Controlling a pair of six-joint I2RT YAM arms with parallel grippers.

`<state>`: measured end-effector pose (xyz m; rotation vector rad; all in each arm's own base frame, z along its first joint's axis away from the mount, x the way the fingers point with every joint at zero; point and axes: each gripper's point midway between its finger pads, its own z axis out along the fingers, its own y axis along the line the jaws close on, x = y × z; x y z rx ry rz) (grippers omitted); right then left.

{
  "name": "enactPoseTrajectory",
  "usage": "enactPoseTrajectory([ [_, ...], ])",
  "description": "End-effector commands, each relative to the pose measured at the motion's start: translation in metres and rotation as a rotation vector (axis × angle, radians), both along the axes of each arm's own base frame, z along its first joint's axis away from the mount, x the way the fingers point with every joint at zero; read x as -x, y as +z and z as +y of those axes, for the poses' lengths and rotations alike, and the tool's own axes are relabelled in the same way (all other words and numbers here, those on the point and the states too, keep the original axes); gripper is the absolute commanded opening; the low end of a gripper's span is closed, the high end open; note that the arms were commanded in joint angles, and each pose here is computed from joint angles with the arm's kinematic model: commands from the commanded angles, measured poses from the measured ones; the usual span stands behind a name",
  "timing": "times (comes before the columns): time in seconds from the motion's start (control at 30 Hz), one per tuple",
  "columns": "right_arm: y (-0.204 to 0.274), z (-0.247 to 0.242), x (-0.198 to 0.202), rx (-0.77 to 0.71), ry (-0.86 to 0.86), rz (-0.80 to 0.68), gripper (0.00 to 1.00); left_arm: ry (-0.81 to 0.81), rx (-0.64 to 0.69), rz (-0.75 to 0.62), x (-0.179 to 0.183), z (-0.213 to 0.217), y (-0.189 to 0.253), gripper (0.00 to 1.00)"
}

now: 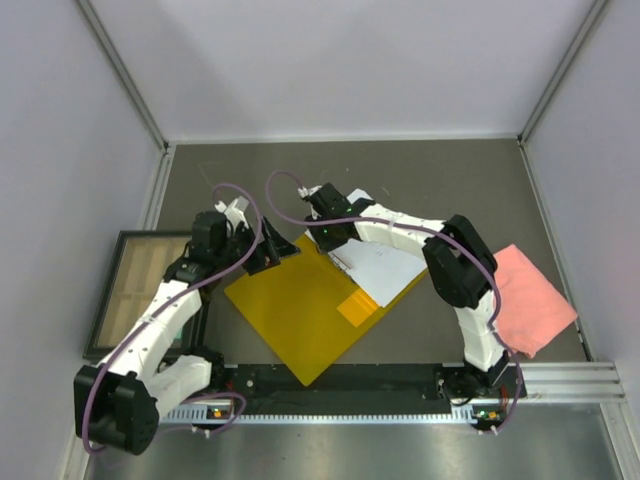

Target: Put the files into the folder

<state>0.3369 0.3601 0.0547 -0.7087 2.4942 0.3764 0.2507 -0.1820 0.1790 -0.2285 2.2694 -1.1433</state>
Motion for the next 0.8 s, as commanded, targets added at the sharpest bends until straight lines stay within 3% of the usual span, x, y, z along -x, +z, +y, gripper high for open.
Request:
enactPoseTrajectory([
  [0.0, 0.01, 0.026, -0.009, -0.071, 0.042, -0.028, 0.29, -0.002, -0.005, -0.007, -0.001, -0.001, -0.005, 0.88],
  [0.43, 0.005, 0.022, -0.021, -0.024, 0.037, -0.072, 0.29, -0.01, -0.009, 0.014, -0.003, -0.003, -0.015, 0.88],
  [0.6, 0.005, 0.022, -0.022, -0.021, 0.038, -0.078, 0.21, -0.012, -0.011, 0.029, -0.004, -0.004, -0.021, 0.88],
  [0.77, 0.006, 0.023, -0.024, -0.018, 0.038, -0.083, 0.21, -0.019, -0.016, 0.042, -0.003, -0.006, -0.026, 0.88],
])
